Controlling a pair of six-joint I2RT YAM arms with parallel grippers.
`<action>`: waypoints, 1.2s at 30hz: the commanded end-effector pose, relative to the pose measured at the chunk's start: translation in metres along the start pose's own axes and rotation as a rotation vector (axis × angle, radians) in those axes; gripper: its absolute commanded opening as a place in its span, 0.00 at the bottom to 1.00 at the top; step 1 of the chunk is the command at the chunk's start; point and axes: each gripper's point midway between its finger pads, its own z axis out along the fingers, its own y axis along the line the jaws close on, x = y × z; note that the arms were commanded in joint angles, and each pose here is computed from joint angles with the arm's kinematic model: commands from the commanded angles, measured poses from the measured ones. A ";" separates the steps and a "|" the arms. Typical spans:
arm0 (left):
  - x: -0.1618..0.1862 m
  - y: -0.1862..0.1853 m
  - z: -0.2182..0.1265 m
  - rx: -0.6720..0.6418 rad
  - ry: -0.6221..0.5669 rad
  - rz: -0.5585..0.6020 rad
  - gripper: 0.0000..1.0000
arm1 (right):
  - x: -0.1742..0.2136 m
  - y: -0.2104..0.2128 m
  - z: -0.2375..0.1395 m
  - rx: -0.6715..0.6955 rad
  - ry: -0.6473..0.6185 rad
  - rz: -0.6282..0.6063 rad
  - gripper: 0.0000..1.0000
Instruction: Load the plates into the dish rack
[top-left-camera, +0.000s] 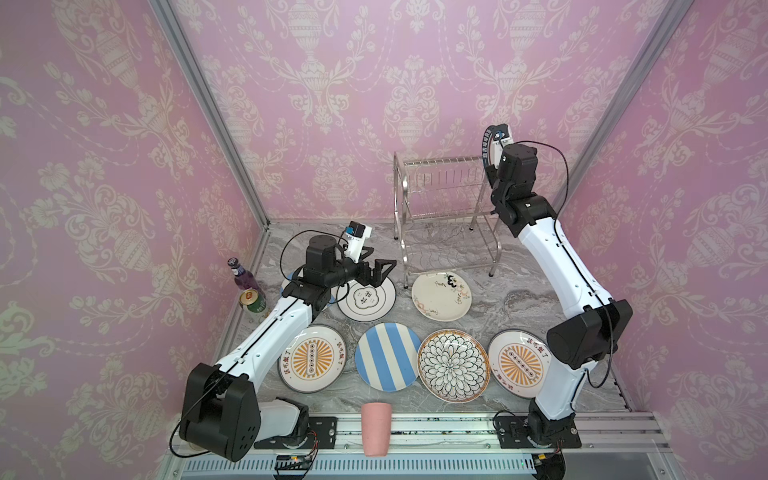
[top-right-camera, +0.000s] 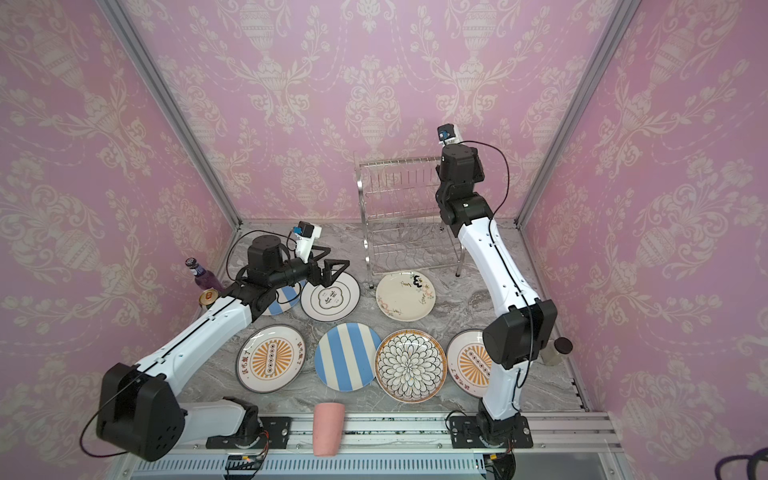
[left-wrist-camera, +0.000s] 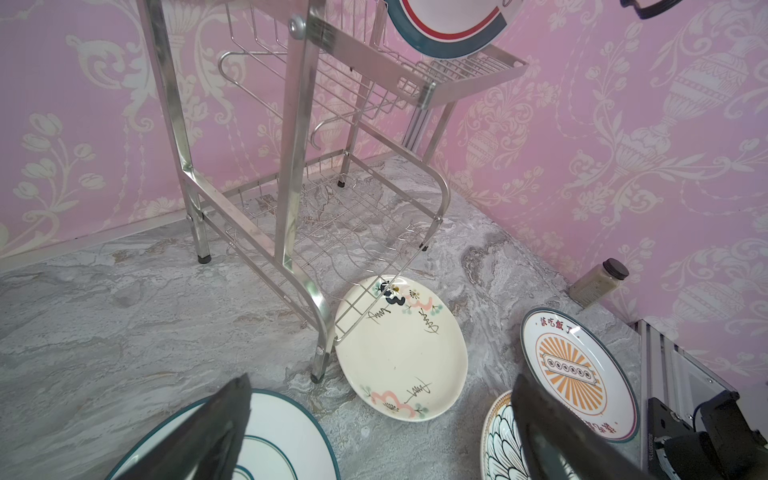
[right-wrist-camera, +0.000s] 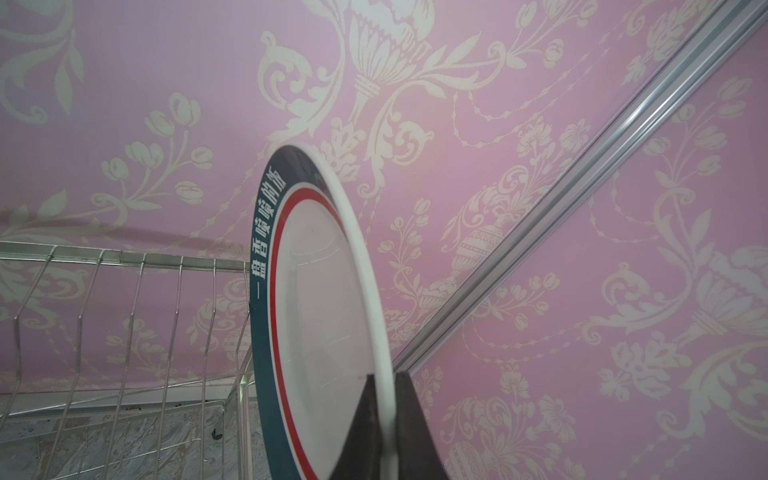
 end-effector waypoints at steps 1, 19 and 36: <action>0.004 0.005 -0.001 -0.014 0.014 0.019 0.99 | 0.003 -0.001 0.004 0.026 -0.003 0.050 0.00; 0.003 0.005 -0.001 -0.010 0.011 0.020 0.99 | 0.008 -0.007 0.002 0.071 -0.006 0.071 0.00; 0.005 0.005 0.000 -0.004 0.014 0.016 0.99 | -0.048 -0.028 -0.023 0.018 -0.118 0.178 0.00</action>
